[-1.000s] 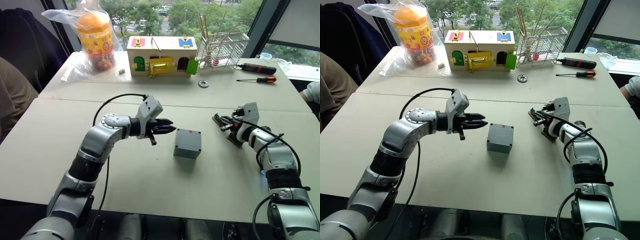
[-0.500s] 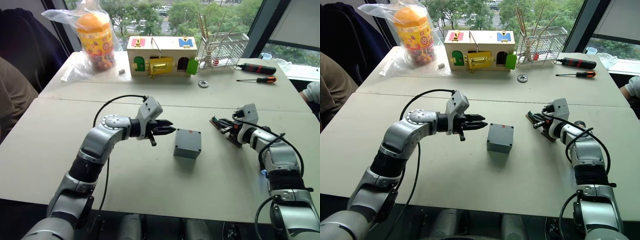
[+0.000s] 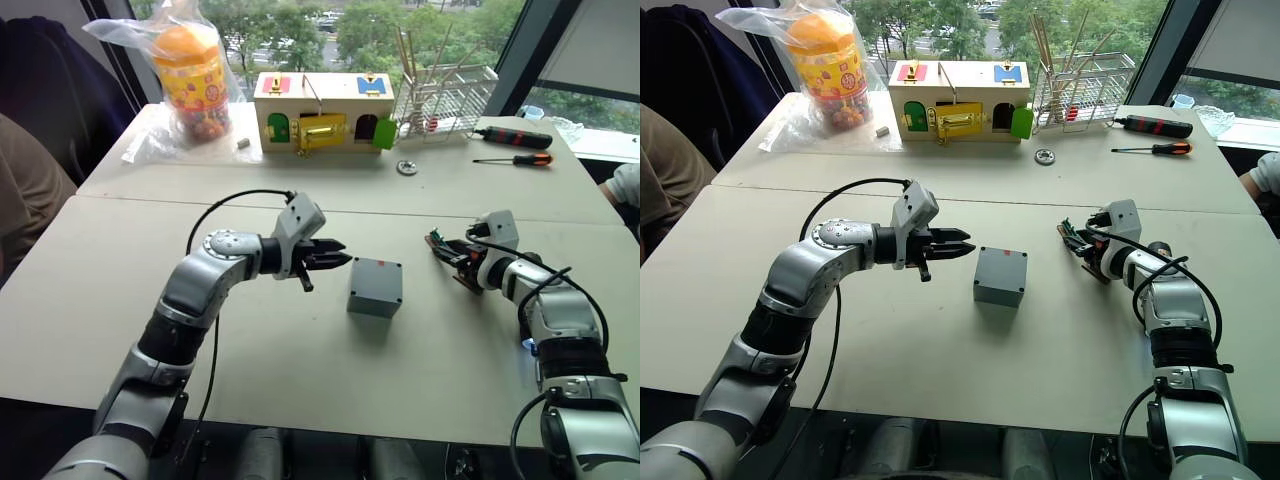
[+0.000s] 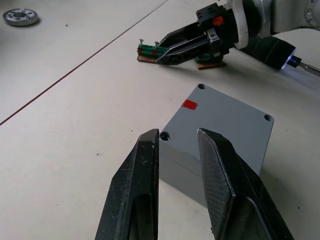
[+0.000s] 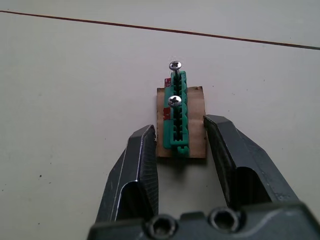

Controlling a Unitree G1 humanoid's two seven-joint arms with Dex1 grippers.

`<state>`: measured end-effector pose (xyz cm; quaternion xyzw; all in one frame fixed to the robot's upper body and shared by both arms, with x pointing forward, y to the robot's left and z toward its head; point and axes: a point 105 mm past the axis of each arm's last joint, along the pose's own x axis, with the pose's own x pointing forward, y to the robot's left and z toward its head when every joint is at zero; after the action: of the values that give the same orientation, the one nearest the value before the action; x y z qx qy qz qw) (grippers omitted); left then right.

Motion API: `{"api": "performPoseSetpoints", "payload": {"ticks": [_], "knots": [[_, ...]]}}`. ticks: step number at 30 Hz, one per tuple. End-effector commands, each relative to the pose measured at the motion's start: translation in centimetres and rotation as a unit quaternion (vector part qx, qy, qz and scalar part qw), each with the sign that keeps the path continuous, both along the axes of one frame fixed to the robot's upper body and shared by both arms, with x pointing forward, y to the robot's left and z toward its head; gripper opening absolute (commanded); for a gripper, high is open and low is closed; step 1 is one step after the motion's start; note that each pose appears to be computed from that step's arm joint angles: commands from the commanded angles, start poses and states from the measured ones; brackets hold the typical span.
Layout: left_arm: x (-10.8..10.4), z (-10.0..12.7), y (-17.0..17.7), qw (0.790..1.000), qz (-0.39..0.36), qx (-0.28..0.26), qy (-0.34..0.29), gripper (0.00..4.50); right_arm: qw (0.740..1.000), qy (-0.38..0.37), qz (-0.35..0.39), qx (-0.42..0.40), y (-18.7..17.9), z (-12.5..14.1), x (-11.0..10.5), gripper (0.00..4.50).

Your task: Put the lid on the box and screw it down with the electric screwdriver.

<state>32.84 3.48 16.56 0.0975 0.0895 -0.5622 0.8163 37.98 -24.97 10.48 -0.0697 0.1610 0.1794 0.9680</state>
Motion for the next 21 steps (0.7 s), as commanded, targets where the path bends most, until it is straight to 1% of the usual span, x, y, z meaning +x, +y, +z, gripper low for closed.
{"api": "performPoseSetpoints", "payload": {"ticks": [1, 7, 16, 18, 19, 20, 21], "knots": [[-0.38, 0.67, -0.62, 1.000, -0.014, -0.008, -0.015, 1.20, 0.998, -0.055, 0.003, 0.003, 0.12, 3.16, 0.45, 1.63], [-0.42, 0.58, -0.67, 1.000, -0.014, -0.008, -0.014, 1.20, 0.998, -0.065, 0.003, 0.002, 0.38, 3.69, 0.69, 1.63], [-0.57, 0.38, -0.71, 1.000, -0.015, -0.007, -0.012, 1.20, 0.998, -0.064, 0.005, 0.000, 0.53, 3.74, 0.79, 1.63], [-0.58, 0.39, -0.76, 1.000, -0.016, -0.008, -0.012, 1.20, 0.998, -0.060, 0.005, -0.002, 0.48, 3.52, 0.76, 1.11], [-0.58, 0.40, -0.78, 1.000, -0.016, -0.008, -0.012, 1.20, 0.998, -0.059, 0.005, -0.004, 0.47, 3.44, 0.75, 0.77], [-0.56, 0.44, -0.78, 1.000, -0.015, -0.008, -0.013, 1.20, 0.998, -0.057, 0.005, -0.006, 0.45, 3.26, 0.73, 0.30], [-0.53, 0.48, -0.78, 1.000, -0.015, -0.009, -0.013, 1.20, 0.998, -0.055, 0.004, -0.007, 0.45, 3.14, 0.72, 0.02]]}}
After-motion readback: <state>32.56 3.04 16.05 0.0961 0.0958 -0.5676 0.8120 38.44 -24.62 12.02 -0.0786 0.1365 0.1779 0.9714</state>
